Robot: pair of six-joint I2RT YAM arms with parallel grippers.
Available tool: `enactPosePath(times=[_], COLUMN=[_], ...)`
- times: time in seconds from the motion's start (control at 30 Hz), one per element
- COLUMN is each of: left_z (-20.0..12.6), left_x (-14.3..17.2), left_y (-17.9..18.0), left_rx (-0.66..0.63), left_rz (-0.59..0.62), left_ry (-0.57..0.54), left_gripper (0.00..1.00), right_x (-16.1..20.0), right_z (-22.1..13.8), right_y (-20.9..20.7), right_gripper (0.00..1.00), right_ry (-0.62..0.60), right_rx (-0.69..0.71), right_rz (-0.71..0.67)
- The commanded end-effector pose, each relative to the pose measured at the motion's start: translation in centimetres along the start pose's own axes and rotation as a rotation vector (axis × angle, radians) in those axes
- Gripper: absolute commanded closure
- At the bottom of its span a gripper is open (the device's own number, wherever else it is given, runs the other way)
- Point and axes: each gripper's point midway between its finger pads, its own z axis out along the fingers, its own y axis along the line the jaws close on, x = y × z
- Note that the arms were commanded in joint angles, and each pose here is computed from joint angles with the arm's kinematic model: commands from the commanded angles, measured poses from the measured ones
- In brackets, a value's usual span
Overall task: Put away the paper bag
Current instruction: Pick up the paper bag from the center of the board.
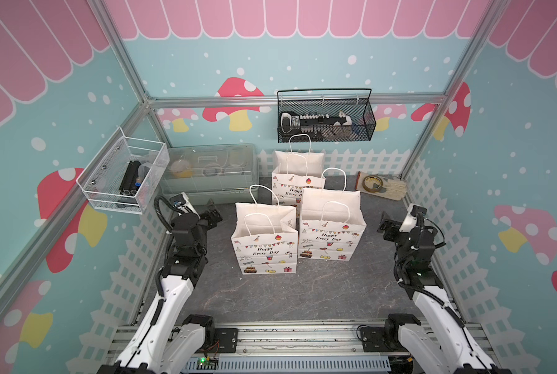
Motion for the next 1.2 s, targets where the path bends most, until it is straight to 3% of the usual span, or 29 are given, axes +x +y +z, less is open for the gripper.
enactPosePath(times=[0.0, 0.2, 0.37, 0.53, 0.87, 1.17], left_z=[-3.3, -9.2, -12.0, -13.6, -13.3, -12.7], left_x=[4.6, 2.9, 3.9, 4.5, 6.1, 7.3], left_y=[-0.5, -4.2, -5.6, -5.7, -6.7, -7.4], left_rx=[0.112, 0.377, 0.502, 0.557, 0.617, 0.626], left_rz=[-0.102, -0.080, -0.090, -0.126, -0.184, -0.172], left_ry=[0.182, 0.202, 0.269, 0.246, 0.299, 0.313], left_gripper=[0.01, 0.01, 0.01, 0.01, 0.01, 0.01], right_x=[2.0, 0.7, -1.3, -4.0, -5.5, -4.8], right_z=[-2.8, -7.3, -10.7, -14.2, -17.3, -16.1], right_y=[2.3, 6.1, 9.3, 11.4, 14.5, 16.8], right_gripper=[0.11, 0.21, 0.25, 0.27, 0.30, 0.35], right_ry=[0.142, 0.205, 0.209, 0.161, 0.168, 0.183], right_rx=[-0.147, -0.376, -0.576, -0.737, -0.986, -1.074], right_rz=[0.023, 0.056, 0.118, 0.130, 0.119, 0.149])
